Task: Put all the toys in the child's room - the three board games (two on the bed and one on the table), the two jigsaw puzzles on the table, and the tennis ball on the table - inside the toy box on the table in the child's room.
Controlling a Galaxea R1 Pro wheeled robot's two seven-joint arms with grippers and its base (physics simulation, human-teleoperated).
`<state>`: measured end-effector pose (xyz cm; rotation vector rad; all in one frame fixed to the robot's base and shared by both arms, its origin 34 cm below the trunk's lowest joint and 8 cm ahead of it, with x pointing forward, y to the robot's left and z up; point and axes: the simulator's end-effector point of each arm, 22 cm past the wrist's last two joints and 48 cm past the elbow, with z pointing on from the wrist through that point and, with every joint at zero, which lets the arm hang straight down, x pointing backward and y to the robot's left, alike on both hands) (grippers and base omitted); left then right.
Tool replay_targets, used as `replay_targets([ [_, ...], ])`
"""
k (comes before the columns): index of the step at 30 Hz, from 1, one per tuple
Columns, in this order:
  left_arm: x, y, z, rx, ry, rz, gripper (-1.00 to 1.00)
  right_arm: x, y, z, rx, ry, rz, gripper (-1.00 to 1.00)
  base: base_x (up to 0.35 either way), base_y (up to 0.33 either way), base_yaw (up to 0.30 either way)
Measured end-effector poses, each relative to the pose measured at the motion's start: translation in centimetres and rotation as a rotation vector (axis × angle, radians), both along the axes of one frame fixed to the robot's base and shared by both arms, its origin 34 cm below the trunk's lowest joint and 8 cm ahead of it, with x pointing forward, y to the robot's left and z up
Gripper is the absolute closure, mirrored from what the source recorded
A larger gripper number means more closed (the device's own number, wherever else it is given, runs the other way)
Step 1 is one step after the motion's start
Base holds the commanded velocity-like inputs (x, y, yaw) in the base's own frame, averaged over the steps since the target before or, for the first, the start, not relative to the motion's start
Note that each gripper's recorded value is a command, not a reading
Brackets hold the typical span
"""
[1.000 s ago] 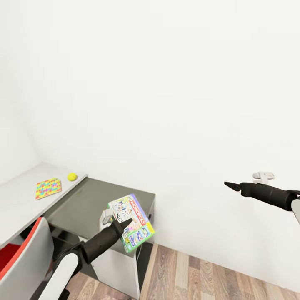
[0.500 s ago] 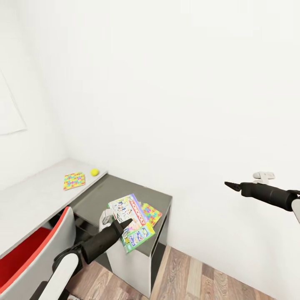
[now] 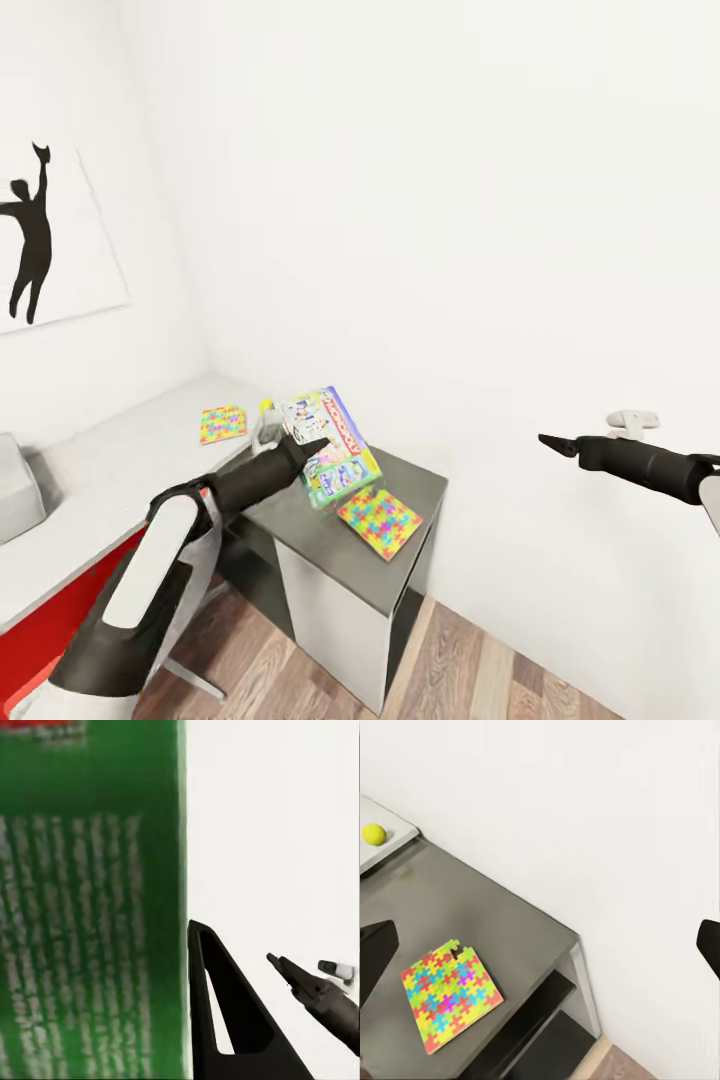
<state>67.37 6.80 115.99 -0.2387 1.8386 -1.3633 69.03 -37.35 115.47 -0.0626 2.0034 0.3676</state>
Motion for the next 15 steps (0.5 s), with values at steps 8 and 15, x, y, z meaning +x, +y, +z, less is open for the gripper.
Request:
replay_targets([
  [8,5.1,9.3,5.5,0.063,0.099,0.16,1.0,-0.3,0.1,0.7,0.0,0.0,0.001,-1.0,0.0,0.0,0.296],
  [15,5.6,18.1,6.1,0.029,0.155,0.257,1.0,-0.5,0.0,1.2,-0.002,0.001,0.0,-1.0,0.0,0.0,0.297],
])
